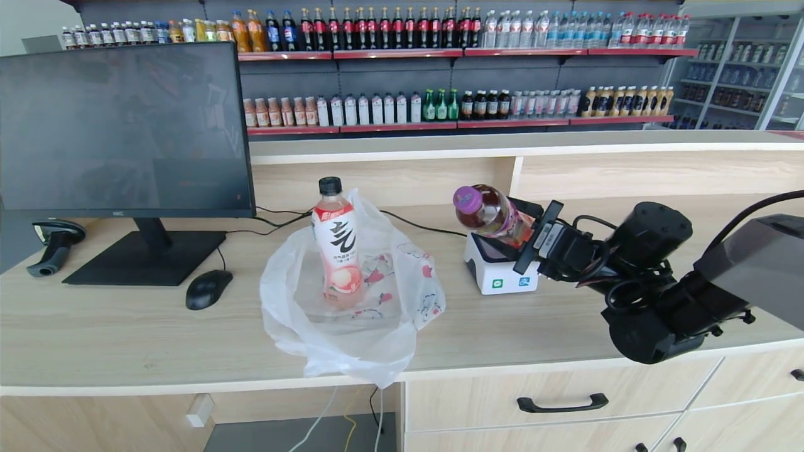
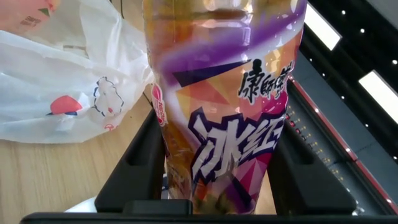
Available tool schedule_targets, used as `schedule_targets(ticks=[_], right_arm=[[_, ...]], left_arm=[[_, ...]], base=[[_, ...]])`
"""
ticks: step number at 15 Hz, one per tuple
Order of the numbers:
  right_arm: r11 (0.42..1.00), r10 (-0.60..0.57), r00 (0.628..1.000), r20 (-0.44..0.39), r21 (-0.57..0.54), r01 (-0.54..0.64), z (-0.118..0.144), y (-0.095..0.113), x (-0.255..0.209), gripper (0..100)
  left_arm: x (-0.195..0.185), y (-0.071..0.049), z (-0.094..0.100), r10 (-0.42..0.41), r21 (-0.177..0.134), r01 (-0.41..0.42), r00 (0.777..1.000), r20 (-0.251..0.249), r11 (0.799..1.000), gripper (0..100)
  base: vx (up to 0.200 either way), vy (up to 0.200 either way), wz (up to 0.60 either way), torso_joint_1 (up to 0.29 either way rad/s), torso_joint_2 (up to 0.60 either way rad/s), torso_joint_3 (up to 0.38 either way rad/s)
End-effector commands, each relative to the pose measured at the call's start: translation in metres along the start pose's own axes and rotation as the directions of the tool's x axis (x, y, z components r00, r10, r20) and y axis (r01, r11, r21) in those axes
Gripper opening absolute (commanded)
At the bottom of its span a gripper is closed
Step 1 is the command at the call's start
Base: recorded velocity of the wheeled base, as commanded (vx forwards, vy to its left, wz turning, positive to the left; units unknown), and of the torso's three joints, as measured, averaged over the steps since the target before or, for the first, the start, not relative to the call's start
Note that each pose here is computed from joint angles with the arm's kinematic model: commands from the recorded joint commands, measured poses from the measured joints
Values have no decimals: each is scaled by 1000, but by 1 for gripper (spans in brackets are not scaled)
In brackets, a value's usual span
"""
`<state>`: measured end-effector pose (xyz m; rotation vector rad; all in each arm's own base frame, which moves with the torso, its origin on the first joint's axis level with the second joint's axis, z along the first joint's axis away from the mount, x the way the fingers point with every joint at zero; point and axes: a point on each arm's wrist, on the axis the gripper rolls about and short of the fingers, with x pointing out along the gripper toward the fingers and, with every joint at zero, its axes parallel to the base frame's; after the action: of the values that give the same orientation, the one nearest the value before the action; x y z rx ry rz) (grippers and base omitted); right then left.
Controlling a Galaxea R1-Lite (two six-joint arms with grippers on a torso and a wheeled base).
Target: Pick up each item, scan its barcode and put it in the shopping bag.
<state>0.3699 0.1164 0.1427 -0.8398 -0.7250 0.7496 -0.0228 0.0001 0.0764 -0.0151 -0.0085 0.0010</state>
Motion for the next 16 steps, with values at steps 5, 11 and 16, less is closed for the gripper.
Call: schedule_targets(ticks=[5, 11, 16], right_arm=[[995, -81, 997, -13, 49, 82, 18, -15, 4, 0], [808, -434, 897, -86, 403, 430, 115, -44, 22, 0], [630, -437, 887, -150, 652, 421, 155, -29, -3, 0]], left_arm=[[0, 0, 0, 0, 0, 0, 1000, 1, 1000, 100], [0, 0, 0, 0, 0, 0, 1000, 1, 1000, 100], [0, 0, -1, 1, 0, -1, 1000, -5, 1000, 100]], base=[[0, 0, 0, 0, 0, 0], [0, 0, 0, 0, 0, 0], [0, 0, 0, 0, 0, 0]])
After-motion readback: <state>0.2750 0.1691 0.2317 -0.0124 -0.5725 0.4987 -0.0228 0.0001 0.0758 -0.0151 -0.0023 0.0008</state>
